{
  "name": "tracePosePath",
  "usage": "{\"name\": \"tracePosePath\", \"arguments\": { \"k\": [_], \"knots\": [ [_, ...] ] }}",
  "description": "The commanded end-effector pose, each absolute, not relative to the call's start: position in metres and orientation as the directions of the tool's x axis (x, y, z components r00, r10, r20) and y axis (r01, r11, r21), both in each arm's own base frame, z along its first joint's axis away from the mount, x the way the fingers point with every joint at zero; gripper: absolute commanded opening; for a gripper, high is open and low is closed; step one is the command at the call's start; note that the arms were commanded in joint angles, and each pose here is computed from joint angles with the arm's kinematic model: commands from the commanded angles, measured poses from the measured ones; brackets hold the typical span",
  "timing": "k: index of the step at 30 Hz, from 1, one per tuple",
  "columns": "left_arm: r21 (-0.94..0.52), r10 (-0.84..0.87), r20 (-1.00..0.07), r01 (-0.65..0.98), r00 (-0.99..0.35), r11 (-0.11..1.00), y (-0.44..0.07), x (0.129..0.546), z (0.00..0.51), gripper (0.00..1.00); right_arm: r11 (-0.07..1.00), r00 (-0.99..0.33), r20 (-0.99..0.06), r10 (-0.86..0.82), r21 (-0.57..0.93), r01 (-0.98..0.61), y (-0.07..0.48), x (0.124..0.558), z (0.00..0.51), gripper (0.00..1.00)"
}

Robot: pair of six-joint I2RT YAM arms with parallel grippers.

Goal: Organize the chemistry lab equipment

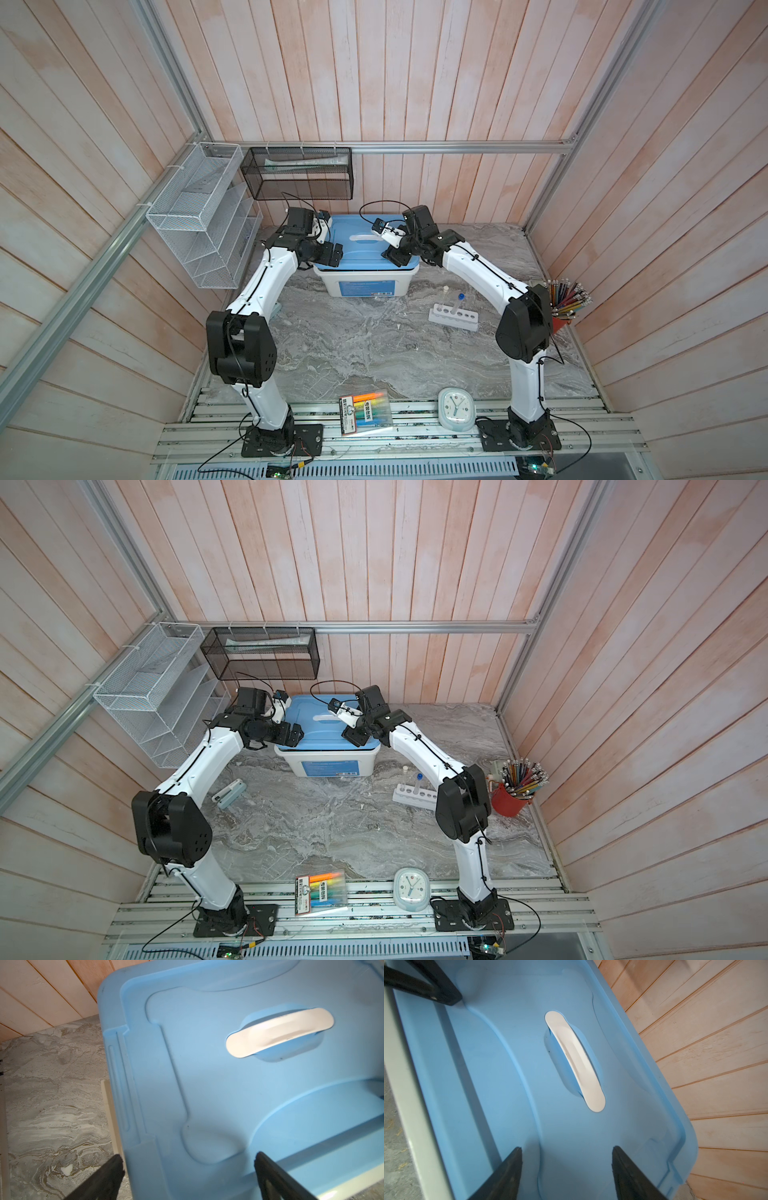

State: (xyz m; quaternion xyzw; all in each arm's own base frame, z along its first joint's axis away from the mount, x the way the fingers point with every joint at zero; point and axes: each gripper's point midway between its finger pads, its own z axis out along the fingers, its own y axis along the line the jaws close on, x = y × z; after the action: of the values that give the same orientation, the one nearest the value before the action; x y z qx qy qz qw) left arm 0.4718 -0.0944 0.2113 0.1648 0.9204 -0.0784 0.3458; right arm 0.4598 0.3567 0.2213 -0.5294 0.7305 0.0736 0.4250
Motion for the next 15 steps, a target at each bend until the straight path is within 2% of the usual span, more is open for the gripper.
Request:
{"name": "tracePosePath", "arguments": {
  "k": [1, 15],
  "knots": [
    [-0.011, 0.262, -0.671, 0.363, -0.694, 0.932, -0.093, 0.467, 0.22, 1.0, 0.39, -0.089, -0.663, -0.743, -0.321, -0.863, 0.356, 0.442, 0.203, 0.7],
    [-0.026, 0.238, -0.668, 0.342, -0.705, 0.939, -0.091, 0.453, 0.219, 1.0, 0.4, -0.078, -0.679, -0.73, -0.331, -0.855, 0.353, 0.433, 0.204, 0.7]
  ]
}}
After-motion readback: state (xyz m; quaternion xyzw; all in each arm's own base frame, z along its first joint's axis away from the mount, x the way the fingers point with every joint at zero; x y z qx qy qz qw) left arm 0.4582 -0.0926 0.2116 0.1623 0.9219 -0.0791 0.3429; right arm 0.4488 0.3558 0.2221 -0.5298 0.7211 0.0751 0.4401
